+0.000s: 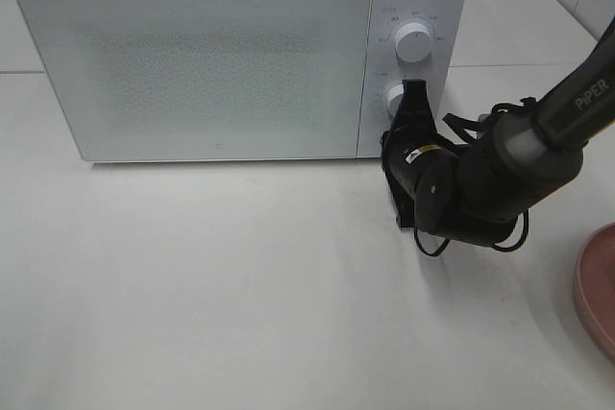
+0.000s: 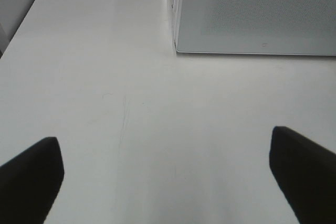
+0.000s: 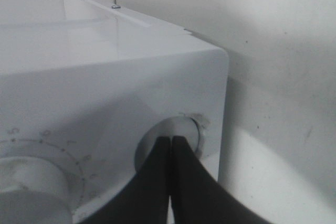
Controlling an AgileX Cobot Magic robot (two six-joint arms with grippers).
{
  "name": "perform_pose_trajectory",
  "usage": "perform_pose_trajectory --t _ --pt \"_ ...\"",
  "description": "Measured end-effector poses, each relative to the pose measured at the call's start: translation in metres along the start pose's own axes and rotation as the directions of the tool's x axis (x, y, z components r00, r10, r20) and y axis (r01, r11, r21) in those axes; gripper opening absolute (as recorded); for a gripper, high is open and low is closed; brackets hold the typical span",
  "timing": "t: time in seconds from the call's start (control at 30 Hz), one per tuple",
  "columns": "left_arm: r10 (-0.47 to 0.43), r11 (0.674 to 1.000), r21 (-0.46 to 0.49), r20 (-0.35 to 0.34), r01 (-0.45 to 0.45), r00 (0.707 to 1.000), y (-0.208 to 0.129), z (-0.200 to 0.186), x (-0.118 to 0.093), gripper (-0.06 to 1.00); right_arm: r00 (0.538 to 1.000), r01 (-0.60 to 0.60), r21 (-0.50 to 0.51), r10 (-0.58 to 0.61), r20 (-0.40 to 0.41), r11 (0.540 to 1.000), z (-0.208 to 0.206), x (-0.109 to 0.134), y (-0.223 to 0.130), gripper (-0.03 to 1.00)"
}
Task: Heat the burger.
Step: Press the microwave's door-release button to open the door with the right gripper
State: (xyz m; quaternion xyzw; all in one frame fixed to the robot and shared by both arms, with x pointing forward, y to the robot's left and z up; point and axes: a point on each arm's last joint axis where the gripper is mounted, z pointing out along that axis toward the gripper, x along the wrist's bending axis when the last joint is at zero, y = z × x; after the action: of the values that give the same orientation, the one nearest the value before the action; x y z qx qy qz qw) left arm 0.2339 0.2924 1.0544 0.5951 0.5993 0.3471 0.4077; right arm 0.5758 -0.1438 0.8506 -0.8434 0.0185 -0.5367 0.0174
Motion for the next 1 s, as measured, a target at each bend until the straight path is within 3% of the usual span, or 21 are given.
perform_pose_trajectory --t 1.0 --pt "0.0 1.0 0.0 0.0 0.0 1.0 0.0 0.0 0.0 0.99 1.0 0.016 -0.031 -0.016 -0.001 0.999 0.012 0.001 0.0 0.01"
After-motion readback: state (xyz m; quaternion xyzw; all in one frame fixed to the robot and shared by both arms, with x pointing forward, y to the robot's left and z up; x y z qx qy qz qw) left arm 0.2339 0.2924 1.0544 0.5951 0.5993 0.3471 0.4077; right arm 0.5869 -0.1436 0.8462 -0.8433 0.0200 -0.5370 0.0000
